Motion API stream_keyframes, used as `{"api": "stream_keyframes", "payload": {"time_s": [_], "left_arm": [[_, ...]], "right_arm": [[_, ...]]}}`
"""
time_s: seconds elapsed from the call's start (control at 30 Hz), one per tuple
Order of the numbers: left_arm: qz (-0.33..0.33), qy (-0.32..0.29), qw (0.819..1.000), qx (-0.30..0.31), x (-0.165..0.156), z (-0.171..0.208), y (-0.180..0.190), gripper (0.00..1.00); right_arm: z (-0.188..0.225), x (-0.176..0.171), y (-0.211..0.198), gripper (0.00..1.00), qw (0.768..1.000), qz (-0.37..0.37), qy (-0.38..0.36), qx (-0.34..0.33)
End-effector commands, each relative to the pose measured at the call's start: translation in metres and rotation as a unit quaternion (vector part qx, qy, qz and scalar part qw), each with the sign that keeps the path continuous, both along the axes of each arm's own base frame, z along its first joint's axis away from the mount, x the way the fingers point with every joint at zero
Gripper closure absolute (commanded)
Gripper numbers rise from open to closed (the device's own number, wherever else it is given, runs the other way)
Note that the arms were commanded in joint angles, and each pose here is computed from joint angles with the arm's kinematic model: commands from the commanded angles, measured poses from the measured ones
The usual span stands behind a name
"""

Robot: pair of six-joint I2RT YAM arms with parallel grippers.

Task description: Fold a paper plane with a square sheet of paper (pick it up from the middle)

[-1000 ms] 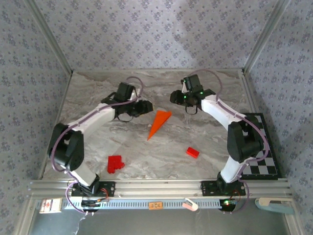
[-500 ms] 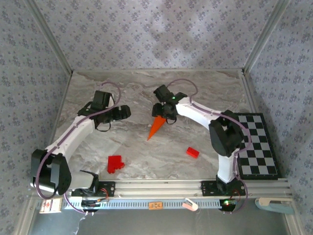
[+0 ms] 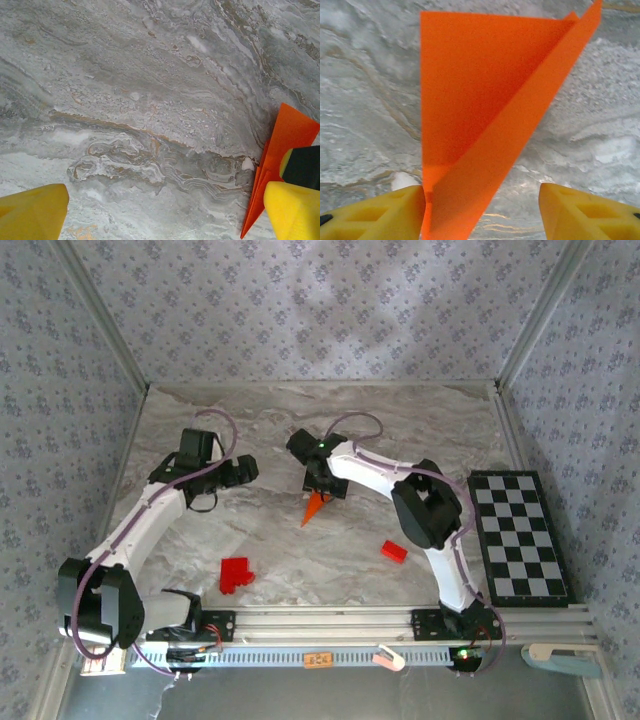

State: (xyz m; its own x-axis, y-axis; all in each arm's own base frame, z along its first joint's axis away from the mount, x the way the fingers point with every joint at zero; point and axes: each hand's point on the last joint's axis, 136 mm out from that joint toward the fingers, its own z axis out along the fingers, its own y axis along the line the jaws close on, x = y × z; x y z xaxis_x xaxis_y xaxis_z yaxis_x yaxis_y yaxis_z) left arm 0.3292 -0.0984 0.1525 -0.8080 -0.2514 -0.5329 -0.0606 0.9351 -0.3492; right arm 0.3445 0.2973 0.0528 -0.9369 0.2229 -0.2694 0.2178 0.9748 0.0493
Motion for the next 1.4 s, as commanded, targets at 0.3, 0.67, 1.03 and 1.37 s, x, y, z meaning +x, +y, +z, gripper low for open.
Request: {"api": "stream_keyframes", "payload": {"time_s": [0.3, 0.67, 1.03, 1.37], "left_arm": [[-0.003, 0.005, 1.0, -0.004, -0.003, -0.005, 0.001, 0.0], [-0.003, 0.015, 1.0, -0.009, -0.003, -0.009, 0.0, 0.0], [0.042, 0.024, 0.998, -0.046, 0.001, -0.011, 0.011, 0.0], [0.076, 0.029, 0.981, -0.178, 0.007, -0.018, 0.009, 0.0]], "right_arm": [[0.005, -0.003, -0.019, 0.59, 0.998, -0.039, -0.006, -0.045], [0.0, 0.0, -0.02, 0.83, 0.998, -0.046, -0.011, -0.029], [0.07, 0.03, -0.001, 0.97, 0.991, 0.082, -0.107, 0.015], [0.114, 0.051, 0.082, 0.96, 0.918, 0.273, -0.162, 0.238]]}}
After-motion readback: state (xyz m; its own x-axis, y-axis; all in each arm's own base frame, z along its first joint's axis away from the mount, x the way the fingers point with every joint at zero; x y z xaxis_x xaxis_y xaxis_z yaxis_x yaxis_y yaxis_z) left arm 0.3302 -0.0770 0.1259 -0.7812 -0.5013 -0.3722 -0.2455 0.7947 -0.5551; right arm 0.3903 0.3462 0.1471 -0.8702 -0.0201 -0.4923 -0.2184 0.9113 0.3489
